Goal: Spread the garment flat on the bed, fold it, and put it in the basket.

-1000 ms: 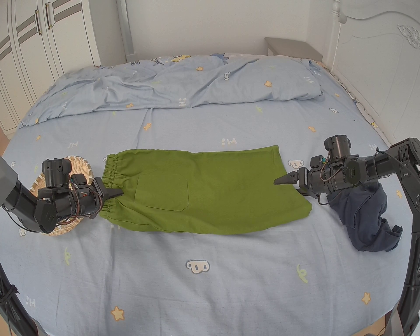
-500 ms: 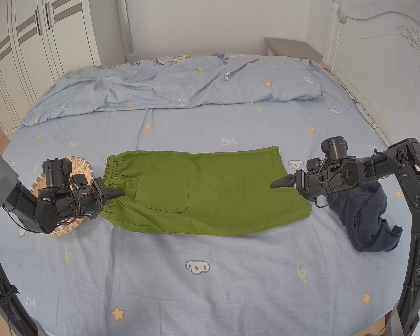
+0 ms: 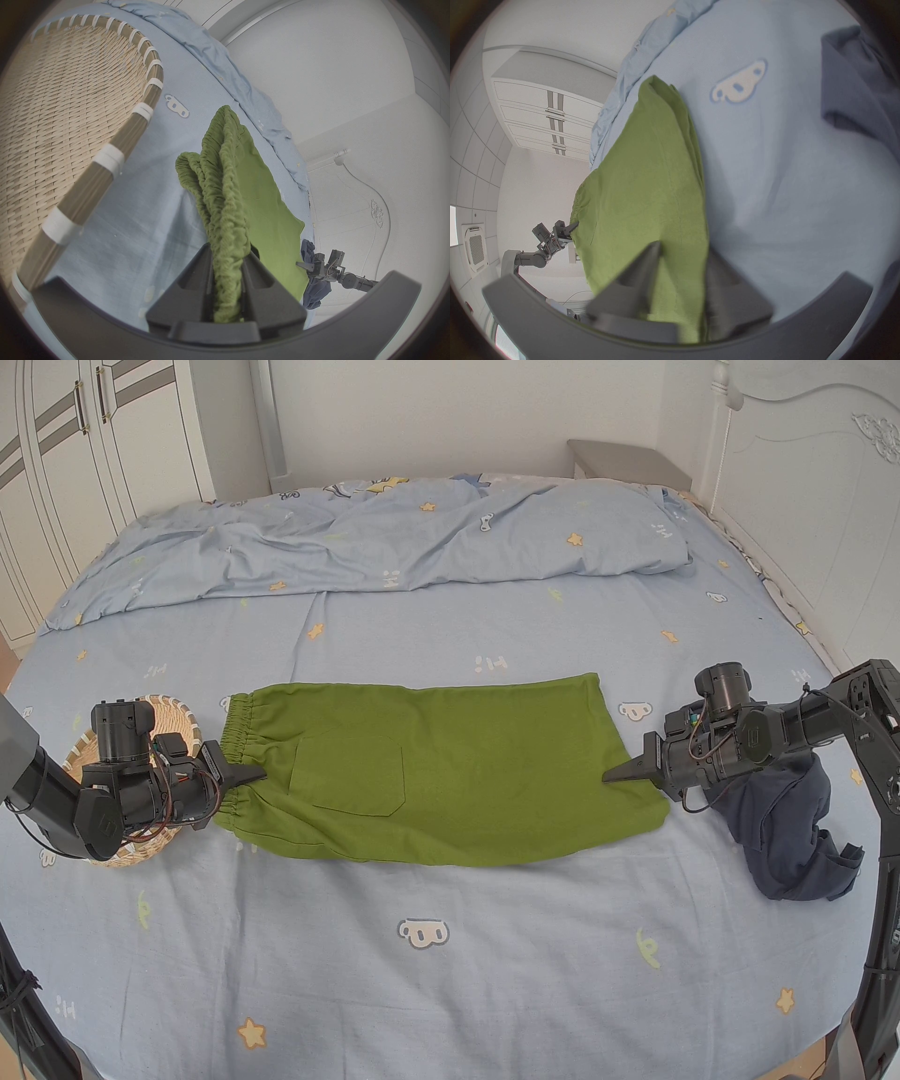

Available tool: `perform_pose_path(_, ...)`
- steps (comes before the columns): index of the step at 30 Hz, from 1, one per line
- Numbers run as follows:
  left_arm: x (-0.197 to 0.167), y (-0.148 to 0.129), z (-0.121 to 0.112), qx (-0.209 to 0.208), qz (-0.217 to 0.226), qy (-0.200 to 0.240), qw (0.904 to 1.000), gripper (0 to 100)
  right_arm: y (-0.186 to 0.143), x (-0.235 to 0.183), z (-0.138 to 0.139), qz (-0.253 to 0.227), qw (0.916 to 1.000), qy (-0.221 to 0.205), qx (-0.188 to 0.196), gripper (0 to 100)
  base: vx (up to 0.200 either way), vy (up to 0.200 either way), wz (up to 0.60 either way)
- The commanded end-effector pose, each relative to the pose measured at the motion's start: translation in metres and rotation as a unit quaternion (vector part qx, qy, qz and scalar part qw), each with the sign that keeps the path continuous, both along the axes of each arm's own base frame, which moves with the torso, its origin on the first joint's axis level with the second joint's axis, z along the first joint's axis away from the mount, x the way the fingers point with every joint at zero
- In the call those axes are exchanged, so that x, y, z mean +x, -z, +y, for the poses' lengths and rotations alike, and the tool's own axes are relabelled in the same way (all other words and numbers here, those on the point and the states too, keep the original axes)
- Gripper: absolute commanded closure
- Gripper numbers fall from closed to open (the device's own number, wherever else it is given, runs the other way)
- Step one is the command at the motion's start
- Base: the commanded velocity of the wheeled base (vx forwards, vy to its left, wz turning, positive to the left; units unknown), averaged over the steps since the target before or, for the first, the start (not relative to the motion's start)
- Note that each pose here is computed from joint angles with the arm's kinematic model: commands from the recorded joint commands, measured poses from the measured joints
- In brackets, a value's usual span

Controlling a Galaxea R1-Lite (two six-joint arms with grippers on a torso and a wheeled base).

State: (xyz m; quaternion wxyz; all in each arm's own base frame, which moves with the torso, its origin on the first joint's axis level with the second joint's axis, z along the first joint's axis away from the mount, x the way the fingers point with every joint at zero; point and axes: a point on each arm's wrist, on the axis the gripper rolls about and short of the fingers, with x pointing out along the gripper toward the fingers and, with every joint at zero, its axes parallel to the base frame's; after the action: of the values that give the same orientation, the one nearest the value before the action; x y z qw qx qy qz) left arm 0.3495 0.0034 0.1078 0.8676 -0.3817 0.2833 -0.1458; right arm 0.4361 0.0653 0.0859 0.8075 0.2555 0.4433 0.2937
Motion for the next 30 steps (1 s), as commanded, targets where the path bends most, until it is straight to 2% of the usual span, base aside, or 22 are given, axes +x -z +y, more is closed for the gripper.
perform_pose_path(1, 0.000, 0.001, 0.000, 0.000, 0.001, 0.000, 1.0000, 100, -0.008, -0.001, -0.001, -0.013, 0.9999, -0.004, 0.006, 100, 0.000, 0.000, 0.00)
perform_pose_path(6, 0.000, 0.001, 0.000, 0.000, 0.002, 0.000, 1.0000, 100, -0.012, -0.002, -0.004, -0.016, 0.9998, -0.004, 0.010, 100, 0.000, 0.000, 0.00)
perform_pose_path(12, 0.004, 0.007, 0.001, -0.002, 0.013, 0.000, 0.9999, 100, -0.066, -0.031, -0.007, -0.015, 0.9998, 0.000, 0.011, 100, 0.000, 0.000, 0.00)
perform_pose_path(18, -0.002, 0.003, 0.001, -0.006, 0.046, 0.007, 0.9989, 100, -0.090, -0.060, -0.017, 0.004, 0.9999, 0.009, 0.006, 100, 0.000, 0.000, 0.00)
perform_pose_path(24, -0.018, -0.003, 0.003, -0.004, 0.065, 0.022, 0.9976, 100, -0.091, -0.079, -0.020, 0.014, 0.9999, 0.009, 0.000, 100, 0.000, 0.000, 0.00)
perform_pose_path(30, -0.061, -0.012, 0.006, 0.019, 0.085, 0.028, 0.9958, 100, -0.074, -0.127, -0.028, 0.048, 0.9987, -0.001, -0.015, 100, 0.000, 0.000, 0.00)
